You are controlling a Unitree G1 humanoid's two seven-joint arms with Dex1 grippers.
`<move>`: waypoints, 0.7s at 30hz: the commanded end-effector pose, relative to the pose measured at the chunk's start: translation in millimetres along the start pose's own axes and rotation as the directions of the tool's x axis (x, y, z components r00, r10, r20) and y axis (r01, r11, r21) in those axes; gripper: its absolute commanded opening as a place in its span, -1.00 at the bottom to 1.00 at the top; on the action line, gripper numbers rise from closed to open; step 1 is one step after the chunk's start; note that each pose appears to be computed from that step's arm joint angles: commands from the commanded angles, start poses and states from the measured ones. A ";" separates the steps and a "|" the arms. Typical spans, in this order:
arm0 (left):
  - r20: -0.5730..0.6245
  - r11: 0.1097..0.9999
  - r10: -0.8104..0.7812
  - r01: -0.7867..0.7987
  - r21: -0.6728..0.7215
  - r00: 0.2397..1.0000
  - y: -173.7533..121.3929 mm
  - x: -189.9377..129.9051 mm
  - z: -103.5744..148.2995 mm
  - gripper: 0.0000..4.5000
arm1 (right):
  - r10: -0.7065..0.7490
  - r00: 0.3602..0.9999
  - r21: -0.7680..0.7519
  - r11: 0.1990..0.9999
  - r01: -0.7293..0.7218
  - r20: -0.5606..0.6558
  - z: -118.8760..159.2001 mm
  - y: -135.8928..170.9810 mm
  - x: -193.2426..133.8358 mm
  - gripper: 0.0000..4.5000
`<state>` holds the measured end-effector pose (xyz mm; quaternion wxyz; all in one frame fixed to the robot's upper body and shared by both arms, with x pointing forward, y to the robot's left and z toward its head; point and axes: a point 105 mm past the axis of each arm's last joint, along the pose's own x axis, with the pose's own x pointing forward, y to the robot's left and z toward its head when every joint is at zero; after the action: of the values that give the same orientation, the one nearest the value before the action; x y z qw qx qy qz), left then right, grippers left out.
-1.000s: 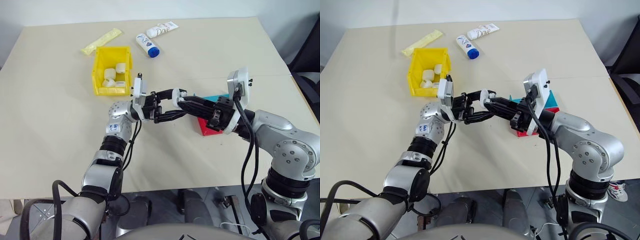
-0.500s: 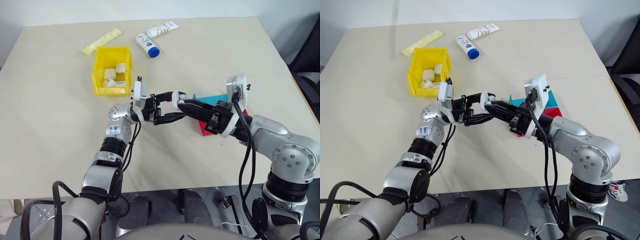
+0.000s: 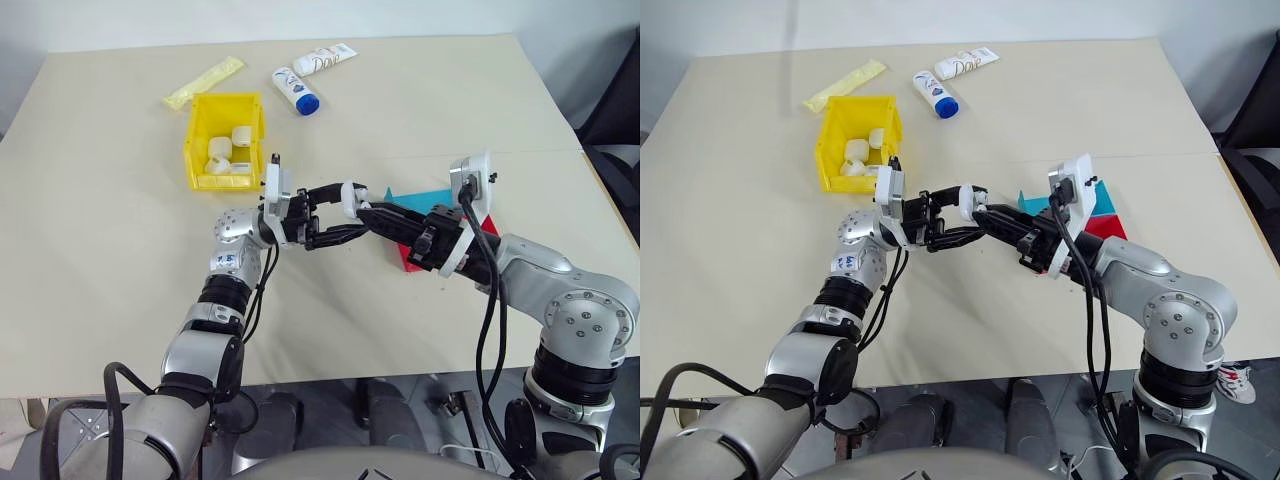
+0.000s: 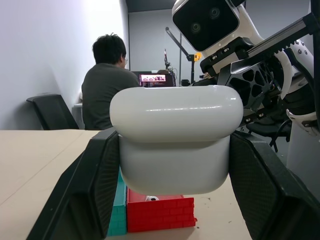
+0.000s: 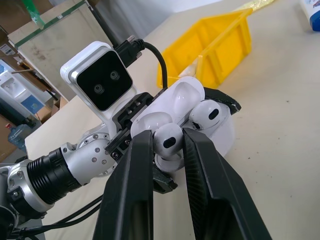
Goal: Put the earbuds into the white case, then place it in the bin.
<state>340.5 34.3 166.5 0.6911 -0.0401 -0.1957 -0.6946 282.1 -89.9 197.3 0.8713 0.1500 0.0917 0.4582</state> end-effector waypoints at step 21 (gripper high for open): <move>0.084 0.988 -0.068 0.055 0.144 0.994 1.0 8.7 30.7 0.25 | -0.140 0.978 -0.062 0.989 0.132 -0.157 -16.6 -30.1 -0.8 -0.47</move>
<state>339.5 38.2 164.6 0.6891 -0.0339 -0.2000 -0.6957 286.4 -84.6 200.4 0.8713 0.0914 0.1002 0.4716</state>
